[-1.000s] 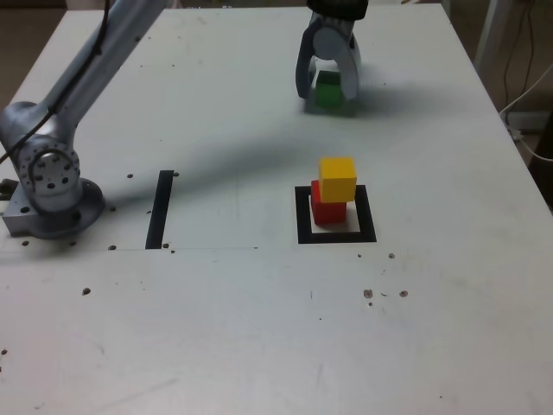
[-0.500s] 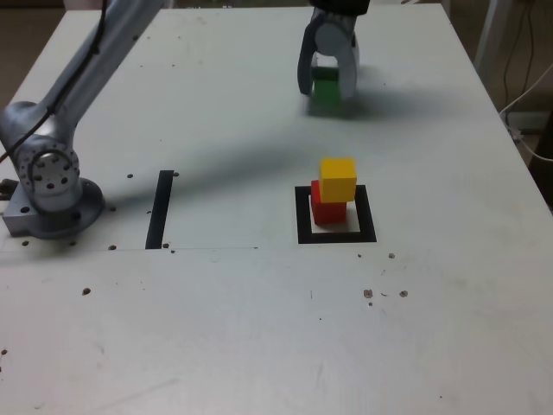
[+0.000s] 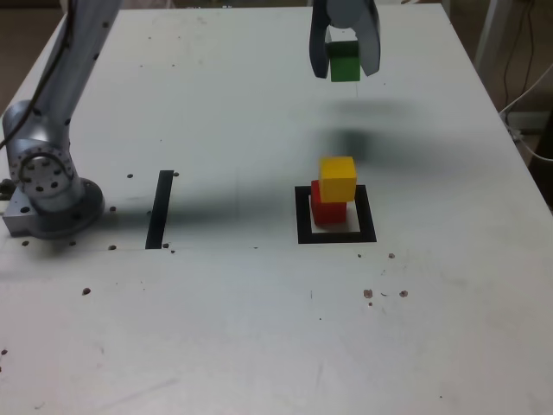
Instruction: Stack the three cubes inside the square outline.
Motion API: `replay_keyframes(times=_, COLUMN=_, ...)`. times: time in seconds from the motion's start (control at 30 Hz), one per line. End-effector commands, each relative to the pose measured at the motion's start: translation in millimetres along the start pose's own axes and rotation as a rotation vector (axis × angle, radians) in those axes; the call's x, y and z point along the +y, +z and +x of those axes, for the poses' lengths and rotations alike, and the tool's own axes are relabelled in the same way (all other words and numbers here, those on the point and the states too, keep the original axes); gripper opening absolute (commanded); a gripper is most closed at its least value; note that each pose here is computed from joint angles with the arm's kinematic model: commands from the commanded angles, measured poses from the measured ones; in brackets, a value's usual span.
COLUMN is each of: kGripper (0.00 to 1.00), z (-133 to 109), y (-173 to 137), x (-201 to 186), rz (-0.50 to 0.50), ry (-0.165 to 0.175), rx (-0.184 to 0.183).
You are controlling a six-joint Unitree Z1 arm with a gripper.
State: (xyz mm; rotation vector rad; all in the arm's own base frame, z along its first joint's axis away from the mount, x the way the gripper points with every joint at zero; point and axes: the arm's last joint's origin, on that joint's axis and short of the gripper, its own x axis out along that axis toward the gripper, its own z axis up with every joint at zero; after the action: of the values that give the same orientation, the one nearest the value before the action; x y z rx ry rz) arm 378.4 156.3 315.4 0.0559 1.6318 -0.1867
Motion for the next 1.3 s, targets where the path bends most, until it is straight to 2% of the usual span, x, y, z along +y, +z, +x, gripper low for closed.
replay_keyframes(times=0.0, kGripper=0.22, z=-7.8, y=-7.6, x=-19.9, rz=-0.010, ry=-0.017, rx=0.022)
replay_keyframes(times=0.17, kGripper=0.22, z=-5.0, y=-12.0, x=-51.7, rz=-0.033, ry=-0.037, rx=0.063)
replay_keyframes(times=0.33, kGripper=0.22, z=-1.9, y=-11.2, x=-83.4, rz=-0.048, ry=-0.033, rx=0.097)
replay_keyframes(times=0.5, kGripper=0.22, z=-3.5, y=-7.1, x=-112.3, rz=-0.067, ry=-0.026, rx=0.099)
replay_keyframes(times=0.7, kGripper=0.22, z=-0.8, y=-2.5, x=-136.3, rz=-0.097, ry=-0.039, rx=0.109)
replay_keyframes(times=1.27, kGripper=0.23, z=11.2, y=8.3, x=-153.7, rz=-0.074, ry=-0.074, rx=0.133)
